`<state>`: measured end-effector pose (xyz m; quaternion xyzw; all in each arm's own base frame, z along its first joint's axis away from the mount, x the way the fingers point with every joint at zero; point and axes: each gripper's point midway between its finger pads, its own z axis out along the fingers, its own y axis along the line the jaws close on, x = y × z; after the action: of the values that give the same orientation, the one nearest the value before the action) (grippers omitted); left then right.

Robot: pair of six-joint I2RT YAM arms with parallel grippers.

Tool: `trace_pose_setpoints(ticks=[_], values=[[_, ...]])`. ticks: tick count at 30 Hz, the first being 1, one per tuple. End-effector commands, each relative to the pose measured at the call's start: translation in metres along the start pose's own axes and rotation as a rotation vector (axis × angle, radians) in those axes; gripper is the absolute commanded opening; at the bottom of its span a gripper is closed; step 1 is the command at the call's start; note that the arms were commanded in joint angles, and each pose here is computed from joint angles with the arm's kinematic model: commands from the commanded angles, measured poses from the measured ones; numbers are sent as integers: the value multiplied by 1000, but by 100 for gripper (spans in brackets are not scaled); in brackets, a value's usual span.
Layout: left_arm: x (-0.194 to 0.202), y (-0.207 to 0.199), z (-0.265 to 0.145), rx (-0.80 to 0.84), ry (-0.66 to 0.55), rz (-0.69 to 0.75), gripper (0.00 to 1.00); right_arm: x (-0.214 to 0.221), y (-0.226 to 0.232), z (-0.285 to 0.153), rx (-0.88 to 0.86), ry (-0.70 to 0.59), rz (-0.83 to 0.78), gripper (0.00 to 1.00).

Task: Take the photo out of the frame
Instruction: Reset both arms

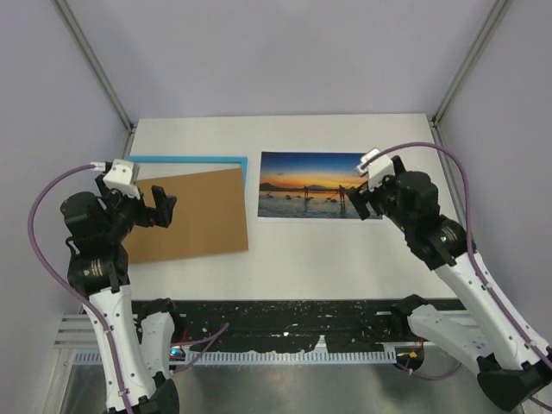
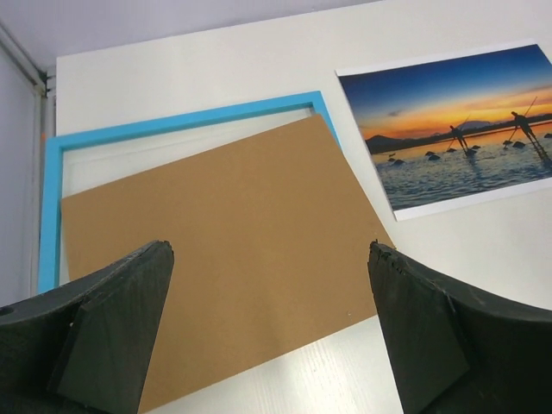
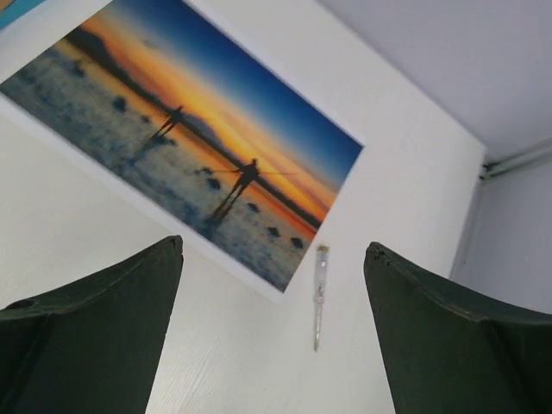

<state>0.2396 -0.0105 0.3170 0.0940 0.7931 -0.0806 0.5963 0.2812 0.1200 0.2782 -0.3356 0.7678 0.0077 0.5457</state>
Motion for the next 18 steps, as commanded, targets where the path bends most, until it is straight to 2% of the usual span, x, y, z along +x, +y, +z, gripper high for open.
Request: trace_pose_setpoints(ticks=[1, 2, 6, 18], values=[[-20, -7, 7, 64, -127, 101, 100, -12, -71, -43, 398, -187, 106, 90], [-19, -7, 8, 68, -134, 110, 100, -20, -78, -60, 445, -258, 116, 90], [-11, -5, 14, 70, -135, 114, 100, -6, -94, -84, 585, -333, 168, 90], [-2, -16, 10, 108, -136, 109, 100, 13, -102, -90, 658, -383, 272, 90]])
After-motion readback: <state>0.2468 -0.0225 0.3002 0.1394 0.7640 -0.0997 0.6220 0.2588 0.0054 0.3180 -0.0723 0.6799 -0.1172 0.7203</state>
